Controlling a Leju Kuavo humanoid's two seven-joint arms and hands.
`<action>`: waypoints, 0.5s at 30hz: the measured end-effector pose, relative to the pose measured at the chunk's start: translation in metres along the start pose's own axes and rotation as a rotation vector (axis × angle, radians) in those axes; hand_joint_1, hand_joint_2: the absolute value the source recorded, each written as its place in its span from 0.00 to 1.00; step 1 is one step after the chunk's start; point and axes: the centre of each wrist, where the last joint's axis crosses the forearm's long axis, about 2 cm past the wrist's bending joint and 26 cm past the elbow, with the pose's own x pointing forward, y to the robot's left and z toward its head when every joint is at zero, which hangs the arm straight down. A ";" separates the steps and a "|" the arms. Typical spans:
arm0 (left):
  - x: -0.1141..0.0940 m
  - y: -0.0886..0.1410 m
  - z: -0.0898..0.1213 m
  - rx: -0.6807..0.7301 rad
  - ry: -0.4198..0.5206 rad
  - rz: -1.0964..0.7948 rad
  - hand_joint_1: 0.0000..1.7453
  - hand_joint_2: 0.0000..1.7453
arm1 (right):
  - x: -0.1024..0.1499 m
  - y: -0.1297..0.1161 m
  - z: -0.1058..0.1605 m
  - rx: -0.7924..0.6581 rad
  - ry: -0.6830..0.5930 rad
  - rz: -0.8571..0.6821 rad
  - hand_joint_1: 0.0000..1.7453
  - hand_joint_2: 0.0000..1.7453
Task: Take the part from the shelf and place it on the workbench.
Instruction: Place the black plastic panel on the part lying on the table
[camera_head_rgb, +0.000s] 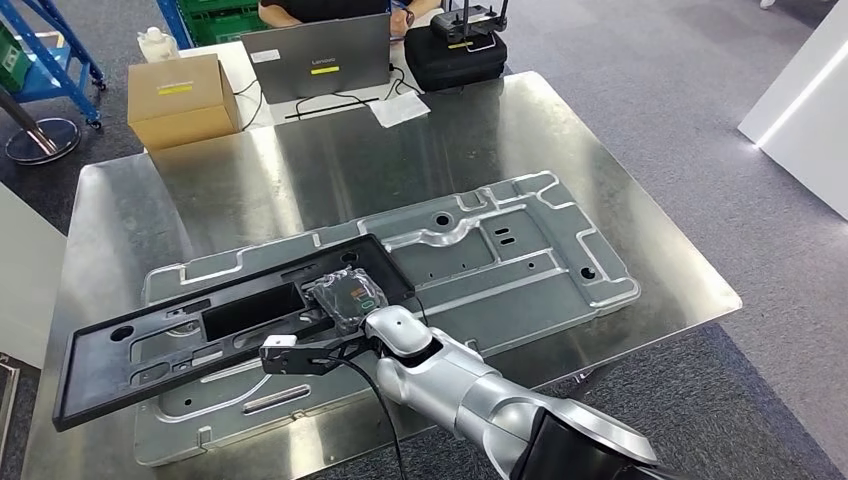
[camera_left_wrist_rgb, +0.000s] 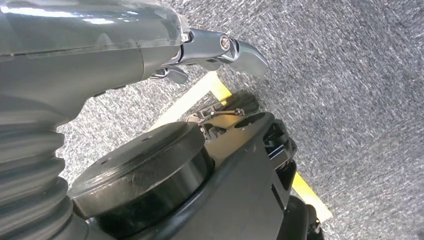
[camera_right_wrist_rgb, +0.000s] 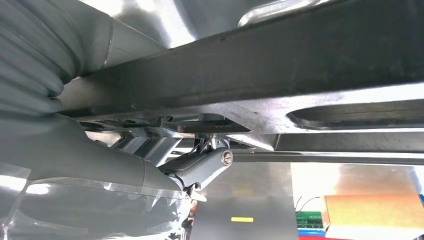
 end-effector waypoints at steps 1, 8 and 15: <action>0.000 0.000 0.000 0.000 0.000 -0.001 0.00 1.00 | 0.000 0.000 0.000 0.001 -0.001 0.000 0.75 0.75; 0.000 0.000 0.000 0.002 0.032 -0.021 0.00 1.00 | 0.001 0.006 0.002 0.015 0.008 -0.013 0.00 0.00; -0.001 0.000 0.000 0.000 0.049 -0.027 0.00 1.00 | 0.001 0.013 0.005 0.032 0.016 -0.026 0.00 0.00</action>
